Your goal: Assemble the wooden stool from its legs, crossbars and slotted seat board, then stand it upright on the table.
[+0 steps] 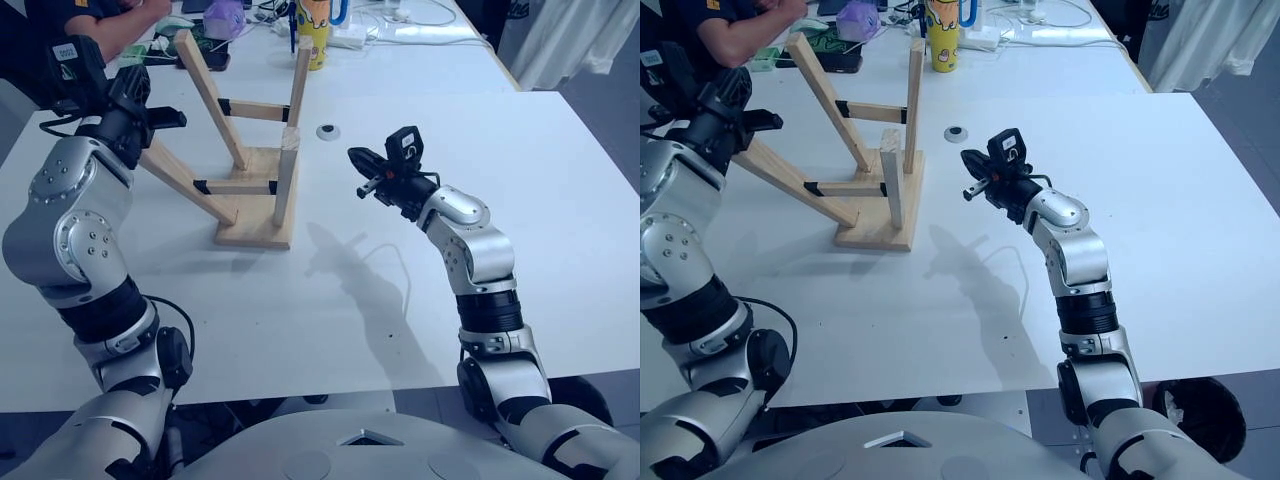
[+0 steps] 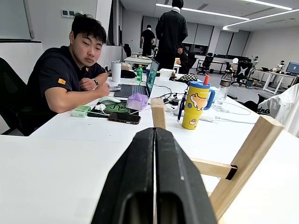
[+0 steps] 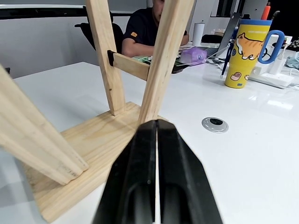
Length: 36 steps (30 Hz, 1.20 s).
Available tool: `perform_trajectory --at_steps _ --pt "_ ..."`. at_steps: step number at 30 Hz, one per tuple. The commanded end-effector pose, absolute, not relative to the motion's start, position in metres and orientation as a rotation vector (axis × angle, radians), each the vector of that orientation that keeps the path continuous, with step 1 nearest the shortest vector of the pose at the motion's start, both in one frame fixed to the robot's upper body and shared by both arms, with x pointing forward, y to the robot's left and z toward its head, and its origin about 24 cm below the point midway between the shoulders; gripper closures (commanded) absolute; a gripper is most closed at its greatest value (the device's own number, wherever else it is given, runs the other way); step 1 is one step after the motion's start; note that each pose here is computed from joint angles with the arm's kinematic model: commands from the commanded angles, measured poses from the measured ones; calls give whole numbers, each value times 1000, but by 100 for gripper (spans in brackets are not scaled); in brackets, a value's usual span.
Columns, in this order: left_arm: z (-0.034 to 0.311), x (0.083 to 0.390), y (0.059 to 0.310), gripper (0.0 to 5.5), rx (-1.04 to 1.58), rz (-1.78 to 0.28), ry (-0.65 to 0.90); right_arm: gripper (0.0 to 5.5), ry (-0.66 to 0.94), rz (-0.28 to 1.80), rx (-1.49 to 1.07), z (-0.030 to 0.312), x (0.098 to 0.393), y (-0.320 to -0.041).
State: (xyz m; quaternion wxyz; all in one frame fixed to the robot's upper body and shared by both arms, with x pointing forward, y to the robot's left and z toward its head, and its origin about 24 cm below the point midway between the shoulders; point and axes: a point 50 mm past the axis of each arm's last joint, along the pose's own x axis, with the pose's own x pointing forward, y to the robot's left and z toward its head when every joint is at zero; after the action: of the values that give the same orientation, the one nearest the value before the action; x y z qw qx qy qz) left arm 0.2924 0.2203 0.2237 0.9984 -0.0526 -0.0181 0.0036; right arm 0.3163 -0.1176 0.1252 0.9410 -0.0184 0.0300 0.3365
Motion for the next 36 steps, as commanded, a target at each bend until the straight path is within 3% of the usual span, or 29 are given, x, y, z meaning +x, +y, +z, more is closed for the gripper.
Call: perform_trajectory --at_steps 1,7,12,17,20,25,30,36 --pt "251 291 232 546 -80 33 -111 550 43 677 -28 130 317 -118" --pt "281 275 256 546 -83 15 -263 550 10 702 -30 138 319 -111" --pt "249 250 245 546 -215 -449 -165 550 2 687 -30 140 322 -114" --pt "217 221 218 546 -184 -750 -13 550 9 683 -33 137 322 -116" --pt "196 209 207 546 -109 -824 123 550 10 680 -32 137 322 -117" --pt "165 221 219 546 65 -684 258 550 8 673 -28 136 320 -116" --pt "165 245 232 546 91 -552 184 550 5 662 -26 136 319 -117" --pt "173 272 276 546 81 -172 67 550 2 677 -31 136 320 -113"
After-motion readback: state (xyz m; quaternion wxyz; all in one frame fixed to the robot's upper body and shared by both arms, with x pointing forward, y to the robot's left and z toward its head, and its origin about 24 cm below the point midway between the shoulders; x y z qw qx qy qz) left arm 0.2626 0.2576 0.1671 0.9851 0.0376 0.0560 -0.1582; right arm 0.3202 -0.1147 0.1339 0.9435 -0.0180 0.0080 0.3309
